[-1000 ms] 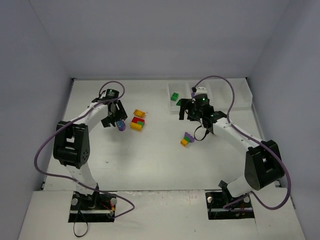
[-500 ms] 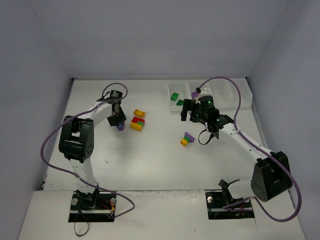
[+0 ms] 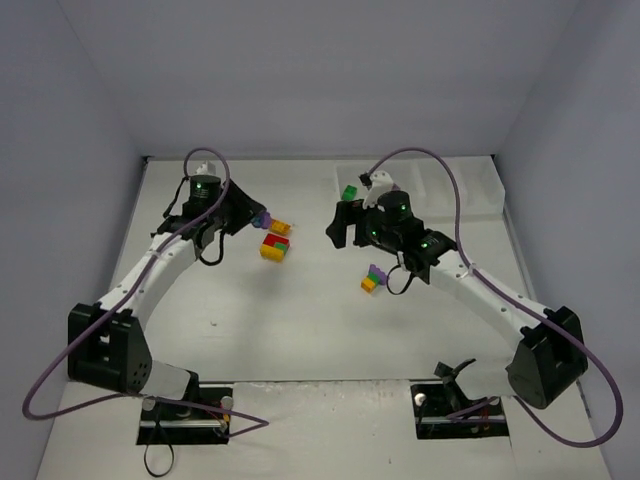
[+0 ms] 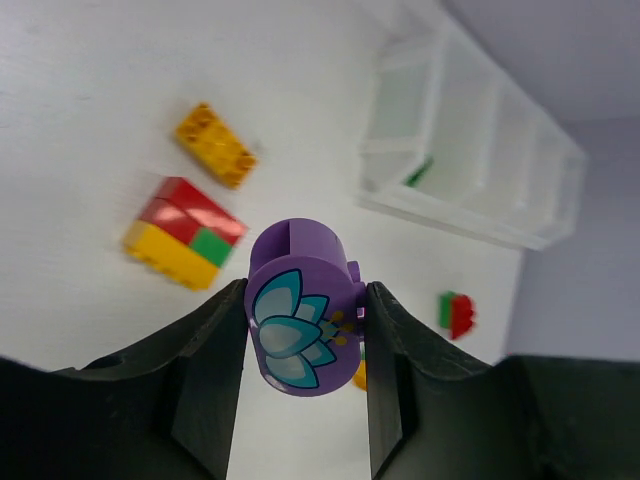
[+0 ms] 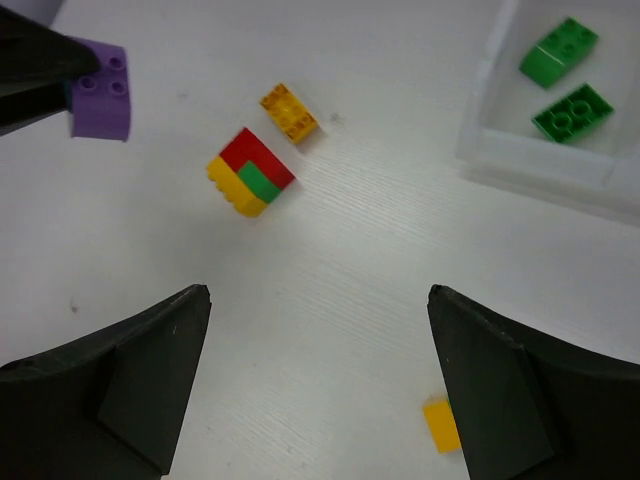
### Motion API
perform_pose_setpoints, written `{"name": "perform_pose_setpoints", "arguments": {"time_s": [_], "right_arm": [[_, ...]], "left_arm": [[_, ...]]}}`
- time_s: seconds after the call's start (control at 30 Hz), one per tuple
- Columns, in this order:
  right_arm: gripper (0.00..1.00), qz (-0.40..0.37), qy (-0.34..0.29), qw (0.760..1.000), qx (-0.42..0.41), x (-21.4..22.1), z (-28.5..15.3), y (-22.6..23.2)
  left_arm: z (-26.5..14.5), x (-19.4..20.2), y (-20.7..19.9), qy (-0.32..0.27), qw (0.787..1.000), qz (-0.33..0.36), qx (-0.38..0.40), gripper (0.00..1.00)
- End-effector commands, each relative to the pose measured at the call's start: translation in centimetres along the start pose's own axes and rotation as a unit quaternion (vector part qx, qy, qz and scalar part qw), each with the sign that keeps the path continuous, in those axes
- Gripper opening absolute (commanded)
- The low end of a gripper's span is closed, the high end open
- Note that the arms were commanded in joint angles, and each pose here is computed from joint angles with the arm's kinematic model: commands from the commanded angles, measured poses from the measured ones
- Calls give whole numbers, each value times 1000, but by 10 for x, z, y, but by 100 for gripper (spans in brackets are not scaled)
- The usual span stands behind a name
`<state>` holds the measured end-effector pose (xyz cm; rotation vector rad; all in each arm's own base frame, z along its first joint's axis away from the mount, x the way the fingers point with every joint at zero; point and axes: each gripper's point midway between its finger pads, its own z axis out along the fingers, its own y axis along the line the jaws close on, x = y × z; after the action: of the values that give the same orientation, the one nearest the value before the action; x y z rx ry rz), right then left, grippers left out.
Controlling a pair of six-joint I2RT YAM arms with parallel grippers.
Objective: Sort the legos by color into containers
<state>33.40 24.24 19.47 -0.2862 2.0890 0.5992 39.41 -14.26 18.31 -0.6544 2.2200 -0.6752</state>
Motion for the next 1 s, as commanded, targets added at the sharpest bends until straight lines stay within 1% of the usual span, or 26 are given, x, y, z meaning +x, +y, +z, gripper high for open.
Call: {"name": "perform_pose_setpoints", "arguments": {"time_s": [0.0, 0.07, 0.13, 0.17, 0.2, 0.3, 0.57, 0.73, 0.8, 0.83, 0.9, 0.93, 0.97], "right_arm": [[87, -45, -116, 987, -102, -75, -23, 61], [88, -71, -129, 980, -135, -84, -26, 83], [88, -86, -129, 977, -147, -88, -20, 92], [88, -92, -137, 973, -162, -97, -23, 104], [88, -94, -133, 973, -164, -96, -17, 108], [88, -104, -147, 968, -176, -107, -15, 123], [89, -106, -156, 967, -174, -116, 4, 135], [84, -102, -156, 969, -164, -115, 15, 135], [78, -102, -156, 970, -158, -114, 19, 132], [70, -103, -158, 969, -158, -114, 20, 133], [61, -102, -163, 969, -158, -115, 22, 133], [54, -102, -166, 969, -155, -117, 22, 132], [36, -101, -171, 968, -152, -119, 22, 131]], "left_arm": [[-37, -12, -77, -19, 987, -51, 151, 5], [-52, -15, -93, -22, 982, -58, 180, 5], [-61, -11, -104, -18, 978, -69, 198, 5], [-71, -16, -117, -30, 972, -71, 222, 5], [-74, -17, -121, -30, 969, -80, 230, 5], [-84, -14, -134, -30, 965, -85, 248, 5], [-99, -4, -150, -27, 956, -97, 277, 5], [-104, -3, -155, -27, 953, -99, 286, 5], [-105, -1, -156, -26, 952, -99, 288, 5], [-103, 0, -156, -25, 952, -98, 287, 5], [-101, 3, -155, -22, 953, -96, 286, 5], [-99, 4, -154, -20, 954, -96, 283, 5], [-98, 5, -153, -20, 954, -96, 282, 5]]}}
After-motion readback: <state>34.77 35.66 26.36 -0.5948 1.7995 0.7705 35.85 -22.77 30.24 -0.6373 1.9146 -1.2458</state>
